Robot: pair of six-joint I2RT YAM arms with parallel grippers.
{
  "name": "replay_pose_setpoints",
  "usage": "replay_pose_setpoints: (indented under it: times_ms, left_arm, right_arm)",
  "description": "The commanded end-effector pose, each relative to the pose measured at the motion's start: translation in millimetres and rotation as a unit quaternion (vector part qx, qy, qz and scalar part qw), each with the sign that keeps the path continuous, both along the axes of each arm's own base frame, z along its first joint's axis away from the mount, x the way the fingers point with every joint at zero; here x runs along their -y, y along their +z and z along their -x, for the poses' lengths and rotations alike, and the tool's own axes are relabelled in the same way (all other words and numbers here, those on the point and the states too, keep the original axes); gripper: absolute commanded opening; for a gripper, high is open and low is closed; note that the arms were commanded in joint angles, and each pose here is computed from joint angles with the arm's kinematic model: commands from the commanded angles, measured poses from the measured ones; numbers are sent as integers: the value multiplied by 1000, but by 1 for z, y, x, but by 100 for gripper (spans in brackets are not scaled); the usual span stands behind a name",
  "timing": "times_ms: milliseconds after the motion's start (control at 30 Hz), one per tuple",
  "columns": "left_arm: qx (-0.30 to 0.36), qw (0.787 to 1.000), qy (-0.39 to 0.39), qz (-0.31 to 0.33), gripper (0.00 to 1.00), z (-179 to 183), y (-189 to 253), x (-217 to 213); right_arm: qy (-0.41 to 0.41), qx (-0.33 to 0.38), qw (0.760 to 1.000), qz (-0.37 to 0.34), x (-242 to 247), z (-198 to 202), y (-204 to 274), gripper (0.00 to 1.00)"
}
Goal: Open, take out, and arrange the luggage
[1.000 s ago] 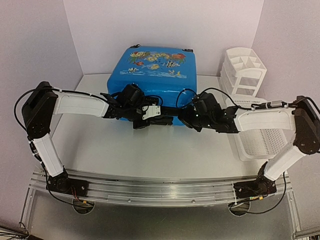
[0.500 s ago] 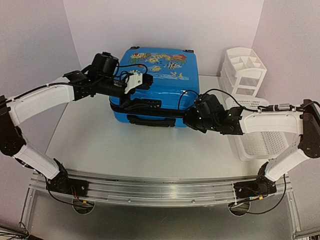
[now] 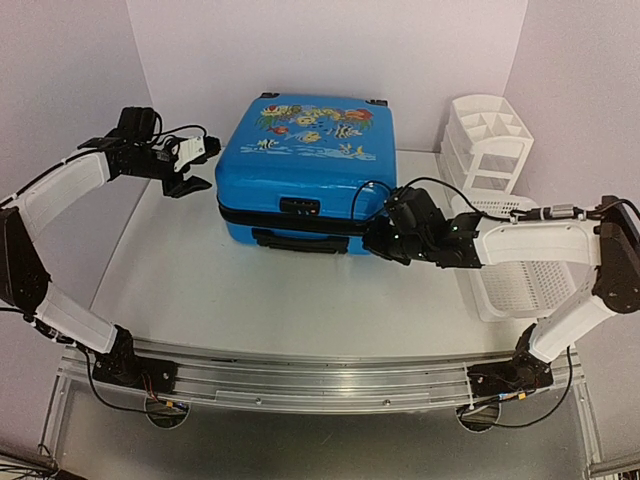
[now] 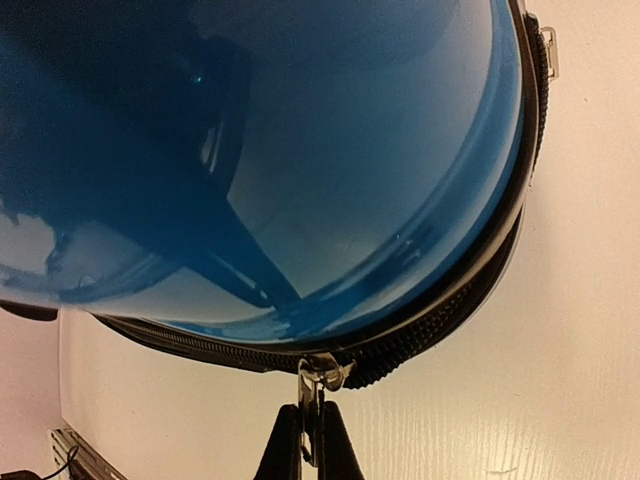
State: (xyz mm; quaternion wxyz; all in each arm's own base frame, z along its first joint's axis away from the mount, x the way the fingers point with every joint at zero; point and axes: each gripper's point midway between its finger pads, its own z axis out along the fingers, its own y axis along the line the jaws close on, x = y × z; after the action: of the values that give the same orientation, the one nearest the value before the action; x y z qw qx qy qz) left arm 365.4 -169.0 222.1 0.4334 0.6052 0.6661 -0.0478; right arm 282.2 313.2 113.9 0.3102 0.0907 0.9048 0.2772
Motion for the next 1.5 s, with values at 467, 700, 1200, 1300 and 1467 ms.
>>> replay_pose_setpoints:
  times_ms: [467,700,1200,1300,1467]
  left_arm:
    - [47,985,-153,-70,61,-11,-78,58]
    - [42,975,-211,-48,60,17,-69,91]
    - [17,970,-243,-22,59,54,-53,109]
    - [12,970,-243,-11,58,60,-48,108]
    - [12,971,-237,-3,59,60,-43,109]
  right_arm:
    - [138,58,986,71,-46,27,12,0]
    - [107,106,987,61,-49,31,28,0]
    - [239,177,947,121,-136,53,32,0]
    - [280,187,934,116,-165,55,34,0]
    - [330,218,911,118,-204,67,41,0]
